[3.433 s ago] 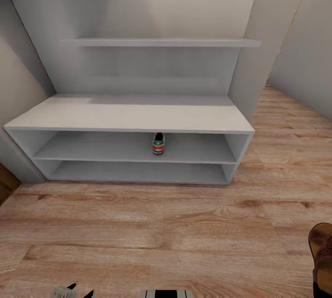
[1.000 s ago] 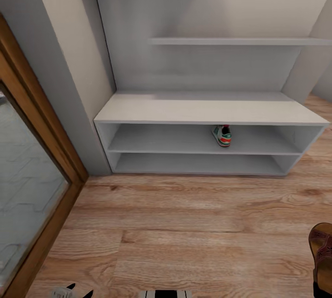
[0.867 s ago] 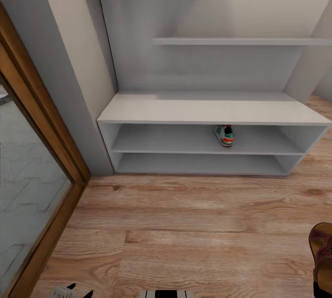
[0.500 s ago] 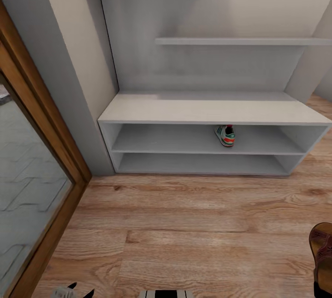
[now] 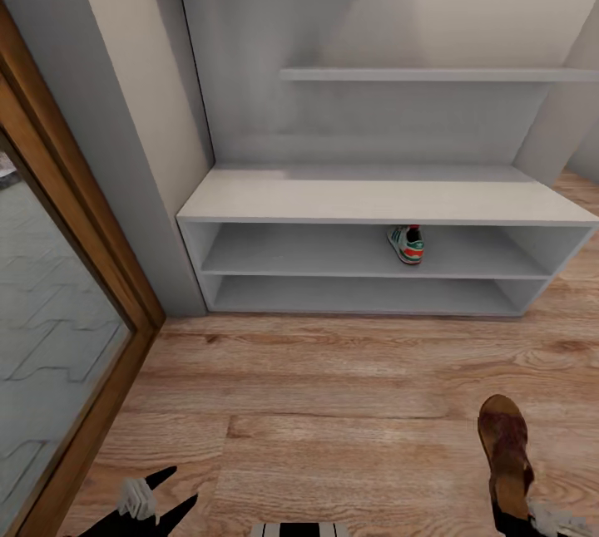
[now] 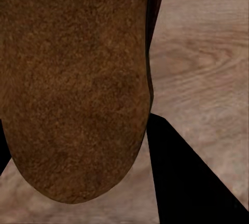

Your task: Pick up the two gym shoes and the two sandals from the corridor floor and place them onto the hallstand (shoe rack) in the corridor, making sure they are on the rack and not on the floor. Arrange them so the two gym shoes are next to each other and the two sandals are next to each other.

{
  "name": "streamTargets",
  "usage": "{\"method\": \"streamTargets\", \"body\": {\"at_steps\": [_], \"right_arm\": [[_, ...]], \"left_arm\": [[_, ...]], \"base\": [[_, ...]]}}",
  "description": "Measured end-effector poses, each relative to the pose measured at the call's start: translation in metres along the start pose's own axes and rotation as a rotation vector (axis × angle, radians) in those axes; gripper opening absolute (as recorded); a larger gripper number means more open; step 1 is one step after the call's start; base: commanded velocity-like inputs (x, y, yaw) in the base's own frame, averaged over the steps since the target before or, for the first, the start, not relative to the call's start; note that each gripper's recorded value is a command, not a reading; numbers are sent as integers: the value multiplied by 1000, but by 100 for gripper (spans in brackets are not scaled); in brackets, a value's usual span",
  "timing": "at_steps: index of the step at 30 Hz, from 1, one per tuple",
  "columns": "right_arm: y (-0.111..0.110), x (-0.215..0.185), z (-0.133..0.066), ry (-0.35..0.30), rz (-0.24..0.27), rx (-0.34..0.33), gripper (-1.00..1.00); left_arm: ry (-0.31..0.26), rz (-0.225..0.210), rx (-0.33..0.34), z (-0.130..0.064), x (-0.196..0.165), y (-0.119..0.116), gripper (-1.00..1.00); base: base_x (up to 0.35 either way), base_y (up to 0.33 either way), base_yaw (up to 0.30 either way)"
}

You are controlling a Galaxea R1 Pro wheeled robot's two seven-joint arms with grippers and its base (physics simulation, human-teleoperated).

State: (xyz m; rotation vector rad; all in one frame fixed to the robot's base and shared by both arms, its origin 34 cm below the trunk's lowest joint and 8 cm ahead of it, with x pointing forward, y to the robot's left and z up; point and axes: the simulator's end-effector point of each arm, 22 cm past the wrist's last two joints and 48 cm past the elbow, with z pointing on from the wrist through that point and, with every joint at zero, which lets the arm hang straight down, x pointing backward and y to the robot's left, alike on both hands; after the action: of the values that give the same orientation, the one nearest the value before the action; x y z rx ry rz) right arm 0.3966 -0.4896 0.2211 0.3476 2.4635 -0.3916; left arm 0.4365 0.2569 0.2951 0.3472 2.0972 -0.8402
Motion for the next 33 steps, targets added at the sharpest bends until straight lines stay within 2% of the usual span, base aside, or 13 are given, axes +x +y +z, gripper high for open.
{"method": "streamTargets", "body": {"at_steps": [1, 2, 5, 6, 8, 10, 11, 13, 14, 19, 23, 30, 33], "right_arm": [[41, -3, 2, 3, -75, -82, -100], [50, -4, 2, 9, -72, -92, -100], [123, -15, 6, 63, -82, -191, -100], [139, -19, 6, 77, -77, -205, -100], [174, -31, 7, 122, -60, -224, -100], [233, -62, 2, 172, -53, -199, -100], [253, -73, -3, 167, -47, -208, -100], [270, -87, -7, 157, -65, -199, -100], [287, -103, -11, 138, -84, -199, -100], [303, -160, -12, 50, -154, -179, -100], [315, -204, -14, -7, -170, -180, -100], [328, -247, -15, 3, -195, -186, -100], [335, -287, -21, -4, -201, -187, -100]], "left_arm": [[0, 0, 4, 0, 0, -1, 100], [0, 0, 9, 0, 0, -2, 100], [0, -1, 41, -1, 1, -10, 100], [0, -1, 48, -1, 1, -11, 100], [0, -1, 66, -1, 1, -15, 100], [4, -5, 83, -2, 3, -20, 100], [5, -6, 85, -2, 4, -20, 100], [6, -7, 87, -3, 5, -21, 100], [7, -7, 88, -3, 5, -21, 100], [7, -6, 90, -3, 6, -22, 100], [8, -6, 91, -3, 7, -22, 100], [9, -6, 91, -3, 7, -22, 100], [13, -10, 89, -4, 9, -22, 100]], "base": [[0, 0, 0], [0, 0, 0], [0, 0, 0], [0, 0, 0], [0, 0, 0], [0, 0, 0], [0, 0, 0], [0, 0, 0], [0, 0, 0], [0, 0, 0], [0, 0, 0], [0, 0, 0], [0, 0, 0]]}}
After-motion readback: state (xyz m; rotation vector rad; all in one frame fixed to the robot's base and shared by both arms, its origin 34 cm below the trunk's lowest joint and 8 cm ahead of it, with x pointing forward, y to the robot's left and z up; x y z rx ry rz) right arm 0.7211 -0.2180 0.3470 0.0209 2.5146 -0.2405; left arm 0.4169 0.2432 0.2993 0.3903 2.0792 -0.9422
